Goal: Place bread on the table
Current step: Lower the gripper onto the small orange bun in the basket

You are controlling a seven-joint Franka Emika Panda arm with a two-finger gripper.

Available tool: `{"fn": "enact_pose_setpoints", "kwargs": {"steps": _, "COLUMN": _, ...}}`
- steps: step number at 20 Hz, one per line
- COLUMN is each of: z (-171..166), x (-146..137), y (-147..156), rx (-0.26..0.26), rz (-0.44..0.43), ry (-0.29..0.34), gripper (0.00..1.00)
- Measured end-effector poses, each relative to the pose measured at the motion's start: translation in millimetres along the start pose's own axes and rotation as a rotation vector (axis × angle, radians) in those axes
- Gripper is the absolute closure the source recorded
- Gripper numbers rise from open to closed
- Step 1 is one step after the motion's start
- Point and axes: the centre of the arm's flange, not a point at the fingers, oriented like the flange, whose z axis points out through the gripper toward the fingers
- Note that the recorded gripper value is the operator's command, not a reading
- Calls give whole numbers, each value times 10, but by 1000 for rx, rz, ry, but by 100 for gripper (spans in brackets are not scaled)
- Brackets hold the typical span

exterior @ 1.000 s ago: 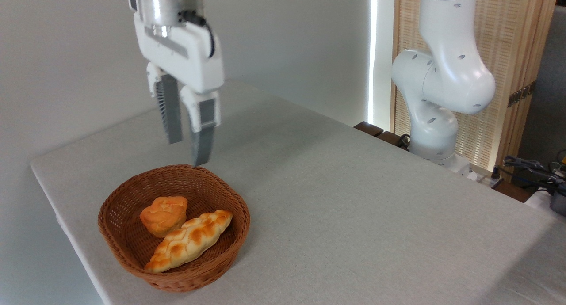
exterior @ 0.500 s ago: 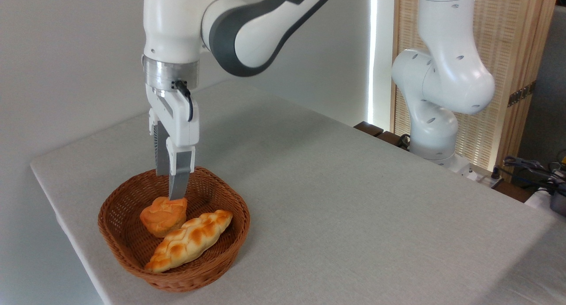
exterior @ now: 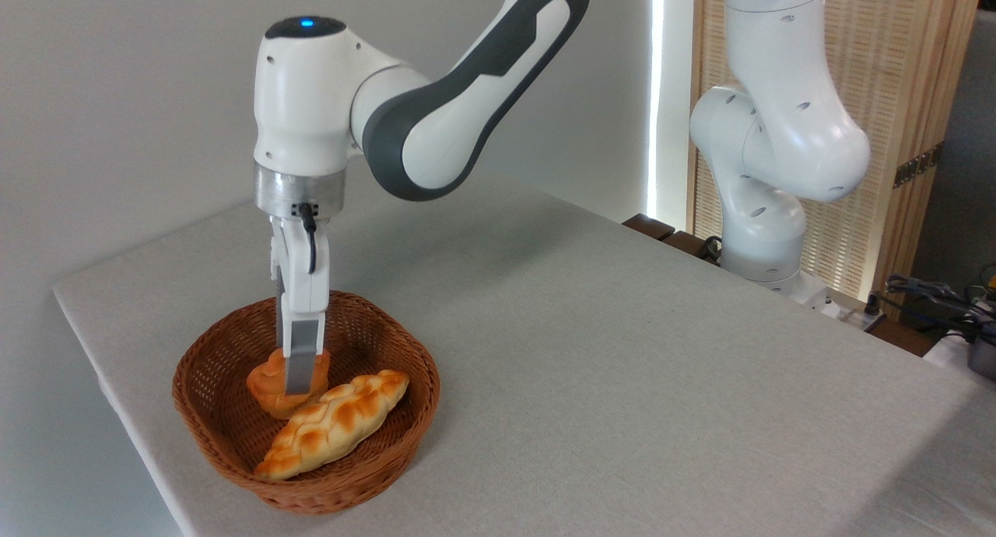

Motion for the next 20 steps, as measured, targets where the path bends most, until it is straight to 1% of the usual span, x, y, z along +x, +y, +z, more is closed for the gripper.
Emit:
{"fn": "enact_pose_setpoints", "kwargs": {"steps": 1, "z": 21, "x": -4, "y": 1, "rx": -3, "rz": 5, "ry": -2, "gripper": 0}}
{"fn": "enact_pose_setpoints", "kwargs": {"steps": 2, "z": 37, "x": -8, "y": 4, "rx": -5, "rz": 8, "ry": -4, "gripper": 8}}
{"fn": "enact_pose_setpoints", "kwargs": {"steps": 3, "z": 51, "x": -11, "y": 6, "rx": -6, "rz": 10, "ry": -4, "gripper": 31}}
{"fn": "enact_pose_setpoints", "kwargs": {"steps": 4, "z": 64, "x": -15, "y": 7, "rx": -4, "rz": 10, "ry": -3, "gripper": 52}}
{"fn": "enact_pose_setpoints", "kwargs": {"steps": 5, "z": 78, "x": -19, "y": 8, "rx": 0, "rz": 10, "ry": 1, "gripper": 65}}
{"fn": "enact_pose_setpoints", "kwargs": {"steps": 6, "z": 91, "x": -24, "y": 11, "rx": 3, "rz": 10, "ry": 2, "gripper": 69}}
{"fn": "enact_pose_setpoints", "kwargs": {"steps": 20, "z": 105, "x": -29, "y": 14, "rx": 5, "rz": 10, "ry": 4, "gripper": 70}}
